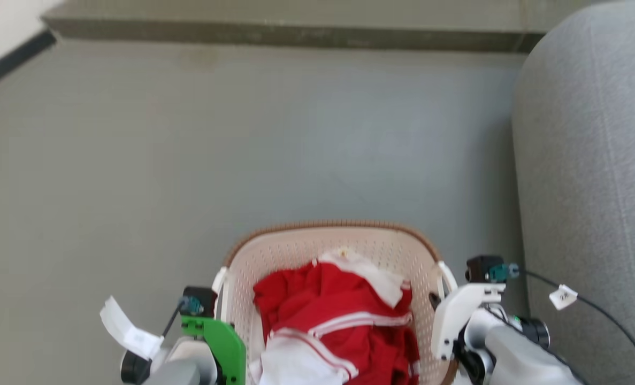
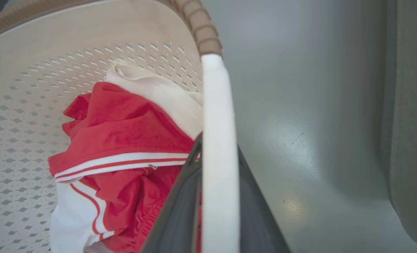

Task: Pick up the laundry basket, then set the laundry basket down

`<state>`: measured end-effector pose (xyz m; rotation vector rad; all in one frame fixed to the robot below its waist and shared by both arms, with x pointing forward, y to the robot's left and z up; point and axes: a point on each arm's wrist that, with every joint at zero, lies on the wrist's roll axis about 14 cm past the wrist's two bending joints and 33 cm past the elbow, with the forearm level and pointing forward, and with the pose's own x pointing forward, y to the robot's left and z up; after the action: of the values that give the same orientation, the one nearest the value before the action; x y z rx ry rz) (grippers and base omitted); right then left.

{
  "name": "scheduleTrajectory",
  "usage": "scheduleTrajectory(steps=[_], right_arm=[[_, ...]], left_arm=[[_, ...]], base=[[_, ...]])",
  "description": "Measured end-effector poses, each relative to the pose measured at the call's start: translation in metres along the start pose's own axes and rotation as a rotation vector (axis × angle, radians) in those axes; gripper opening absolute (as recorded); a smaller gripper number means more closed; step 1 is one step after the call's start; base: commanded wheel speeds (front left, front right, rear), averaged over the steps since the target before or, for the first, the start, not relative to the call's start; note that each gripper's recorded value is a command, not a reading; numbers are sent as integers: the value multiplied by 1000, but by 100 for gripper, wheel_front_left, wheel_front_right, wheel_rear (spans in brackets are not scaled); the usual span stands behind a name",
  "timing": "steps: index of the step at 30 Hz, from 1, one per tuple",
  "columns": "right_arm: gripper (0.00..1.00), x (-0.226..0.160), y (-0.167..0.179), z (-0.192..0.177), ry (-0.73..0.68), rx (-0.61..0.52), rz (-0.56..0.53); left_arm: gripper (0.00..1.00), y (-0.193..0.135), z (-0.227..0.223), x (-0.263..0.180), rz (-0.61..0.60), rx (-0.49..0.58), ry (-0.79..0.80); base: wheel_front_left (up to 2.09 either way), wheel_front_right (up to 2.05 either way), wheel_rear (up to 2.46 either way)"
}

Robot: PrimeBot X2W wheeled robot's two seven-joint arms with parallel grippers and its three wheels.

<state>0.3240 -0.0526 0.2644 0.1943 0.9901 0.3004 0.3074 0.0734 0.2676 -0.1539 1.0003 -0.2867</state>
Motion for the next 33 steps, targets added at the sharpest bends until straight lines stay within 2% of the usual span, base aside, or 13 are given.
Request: scheduleTrajectory(steps=[7, 15, 33], right_arm=[[0, -22, 9, -12, -8, 6, 5], [0, -38, 16, -8, -55, -2, -4], [0, -42, 21, -5, -69, -10, -11]], left_arm=[[0, -6, -10, -19, 1, -5, -16], [0, -10, -5, -33, 0, 18, -66], [0, -10, -1, -37, 8, 35, -77]], base=[[0, 0, 0], [0, 0, 0], [0, 0, 0]])
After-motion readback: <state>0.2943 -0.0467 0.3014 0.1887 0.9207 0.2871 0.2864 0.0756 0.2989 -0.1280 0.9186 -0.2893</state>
